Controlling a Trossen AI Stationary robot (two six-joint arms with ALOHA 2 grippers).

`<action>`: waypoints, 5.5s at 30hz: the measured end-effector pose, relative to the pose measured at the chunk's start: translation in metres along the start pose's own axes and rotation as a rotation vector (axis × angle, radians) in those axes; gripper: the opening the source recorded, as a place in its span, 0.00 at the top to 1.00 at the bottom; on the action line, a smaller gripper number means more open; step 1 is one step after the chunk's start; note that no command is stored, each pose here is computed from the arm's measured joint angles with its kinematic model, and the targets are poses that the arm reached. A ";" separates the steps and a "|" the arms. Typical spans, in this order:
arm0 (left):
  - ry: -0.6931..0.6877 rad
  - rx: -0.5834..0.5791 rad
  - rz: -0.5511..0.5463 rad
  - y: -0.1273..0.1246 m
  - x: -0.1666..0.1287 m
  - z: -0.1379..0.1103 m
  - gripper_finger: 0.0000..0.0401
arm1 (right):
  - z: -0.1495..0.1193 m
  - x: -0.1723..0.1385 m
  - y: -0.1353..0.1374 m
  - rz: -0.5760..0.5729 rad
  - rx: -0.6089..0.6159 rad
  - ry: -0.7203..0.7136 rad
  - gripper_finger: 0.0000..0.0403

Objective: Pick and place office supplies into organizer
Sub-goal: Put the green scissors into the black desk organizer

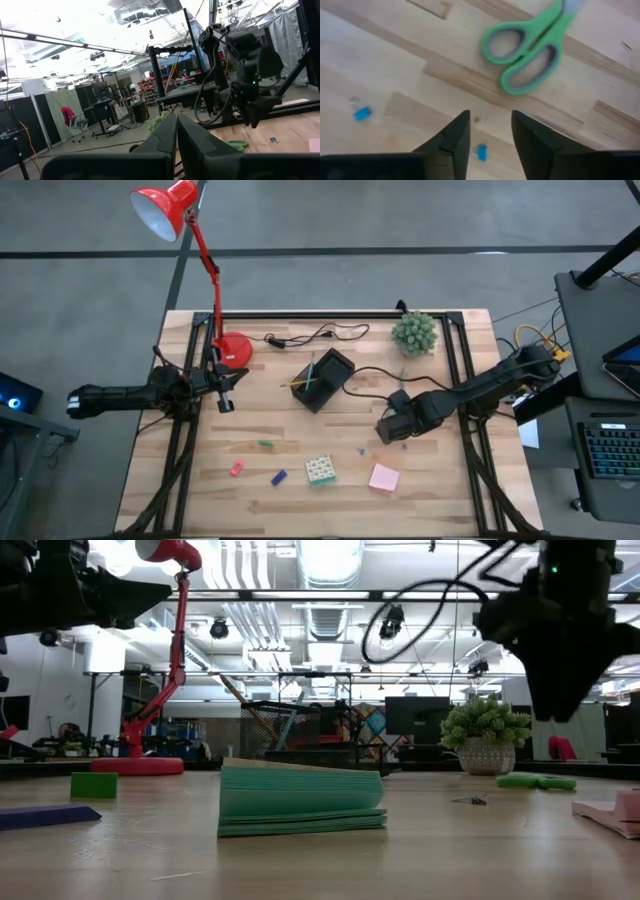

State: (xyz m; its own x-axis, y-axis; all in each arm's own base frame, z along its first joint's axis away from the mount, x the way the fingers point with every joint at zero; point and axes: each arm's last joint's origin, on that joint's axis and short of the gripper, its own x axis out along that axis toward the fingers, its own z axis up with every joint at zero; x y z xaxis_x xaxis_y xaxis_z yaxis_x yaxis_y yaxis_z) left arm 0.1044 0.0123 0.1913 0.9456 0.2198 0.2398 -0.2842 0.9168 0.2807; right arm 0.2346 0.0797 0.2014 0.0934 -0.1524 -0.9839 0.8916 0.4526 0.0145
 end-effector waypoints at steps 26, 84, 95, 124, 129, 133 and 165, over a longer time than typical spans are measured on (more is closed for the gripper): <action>0.000 0.000 0.000 0.000 0.000 0.000 1.00 | -0.001 0.044 -0.037 -0.177 0.300 -0.135 0.67; 0.001 0.000 -0.001 0.000 0.000 0.000 1.00 | 0.030 0.066 0.008 -0.249 -1.711 0.015 0.70; 0.000 0.000 0.000 0.000 0.000 0.000 1.00 | 0.040 0.079 0.007 -0.247 -1.804 0.089 0.72; 0.000 0.000 0.000 0.000 0.000 0.000 1.00 | 0.058 0.079 0.005 -0.110 -1.686 0.139 0.96; 0.000 0.000 0.000 0.000 0.000 0.000 1.00 | 0.067 0.067 0.018 -0.132 -1.572 0.004 0.97; 0.000 0.000 0.000 0.000 0.000 0.000 1.00 | 0.073 0.058 0.026 -0.131 -1.491 -0.044 0.97; 0.000 0.000 0.000 0.000 0.000 0.000 1.00 | 0.145 -0.105 0.118 0.254 -0.562 -1.007 0.97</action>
State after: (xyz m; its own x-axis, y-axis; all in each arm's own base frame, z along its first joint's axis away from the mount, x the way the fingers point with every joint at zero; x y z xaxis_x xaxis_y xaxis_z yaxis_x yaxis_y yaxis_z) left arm 0.1044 0.0123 0.1913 0.9456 0.2198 0.2400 -0.2843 0.9167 0.2806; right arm 0.3940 0.0218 0.3325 0.7715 -0.5126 -0.3768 0.5001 0.8547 -0.1389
